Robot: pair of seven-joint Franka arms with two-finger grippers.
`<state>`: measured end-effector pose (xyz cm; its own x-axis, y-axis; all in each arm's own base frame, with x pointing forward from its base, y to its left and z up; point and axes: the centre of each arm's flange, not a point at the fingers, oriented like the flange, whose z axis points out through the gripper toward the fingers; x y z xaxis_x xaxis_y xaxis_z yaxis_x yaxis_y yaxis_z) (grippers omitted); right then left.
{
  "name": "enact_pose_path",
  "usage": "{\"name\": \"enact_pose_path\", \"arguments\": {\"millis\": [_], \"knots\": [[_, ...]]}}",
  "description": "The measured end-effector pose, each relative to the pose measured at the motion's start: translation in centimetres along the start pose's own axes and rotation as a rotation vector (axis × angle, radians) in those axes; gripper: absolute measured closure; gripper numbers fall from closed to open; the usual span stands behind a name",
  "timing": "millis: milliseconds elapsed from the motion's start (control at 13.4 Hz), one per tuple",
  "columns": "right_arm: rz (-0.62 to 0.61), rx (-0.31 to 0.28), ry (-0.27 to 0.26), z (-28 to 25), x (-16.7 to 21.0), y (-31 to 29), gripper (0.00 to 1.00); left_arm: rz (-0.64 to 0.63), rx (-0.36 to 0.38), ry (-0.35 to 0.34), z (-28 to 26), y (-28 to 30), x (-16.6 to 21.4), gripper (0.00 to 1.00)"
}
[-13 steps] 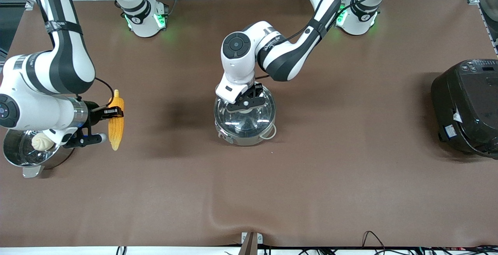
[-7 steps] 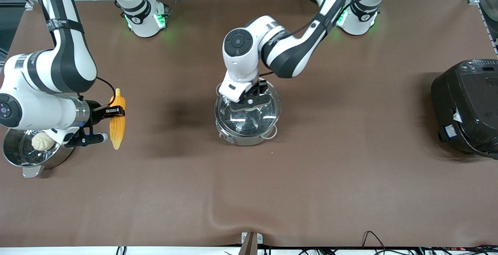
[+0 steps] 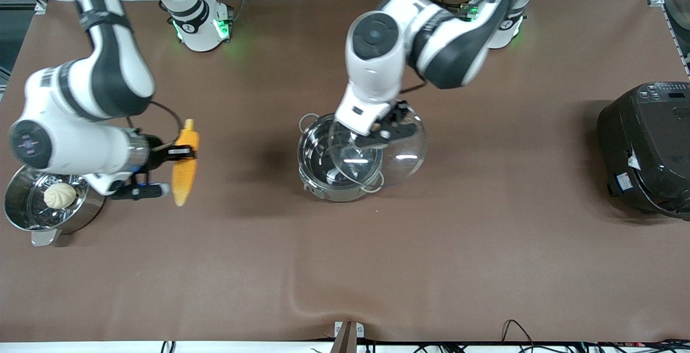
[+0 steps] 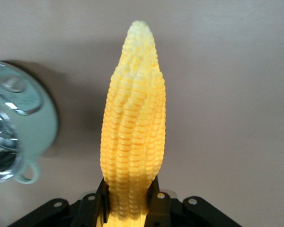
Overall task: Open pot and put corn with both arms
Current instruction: 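Lift the lid with the left gripper while the right gripper carries the corn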
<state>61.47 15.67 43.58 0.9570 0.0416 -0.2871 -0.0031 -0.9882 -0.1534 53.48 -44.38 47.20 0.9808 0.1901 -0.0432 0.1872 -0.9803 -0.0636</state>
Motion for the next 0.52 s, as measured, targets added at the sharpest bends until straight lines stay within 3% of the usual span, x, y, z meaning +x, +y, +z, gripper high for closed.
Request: {"name": "enact_pose_path", "arguments": {"millis": [299,524], "knots": [[-0.020,-0.033,0.057,2.0,-4.6,-16.4,0.67,-0.014,0.004,-0.030,-1.5,-11.3,9.2,0.49],[-0.023,-0.020,0.118,6.1,-7.0,-24.8,0.67,-0.027,0.008,-0.058,-0.9,-18.7,13.4,0.49]]}}
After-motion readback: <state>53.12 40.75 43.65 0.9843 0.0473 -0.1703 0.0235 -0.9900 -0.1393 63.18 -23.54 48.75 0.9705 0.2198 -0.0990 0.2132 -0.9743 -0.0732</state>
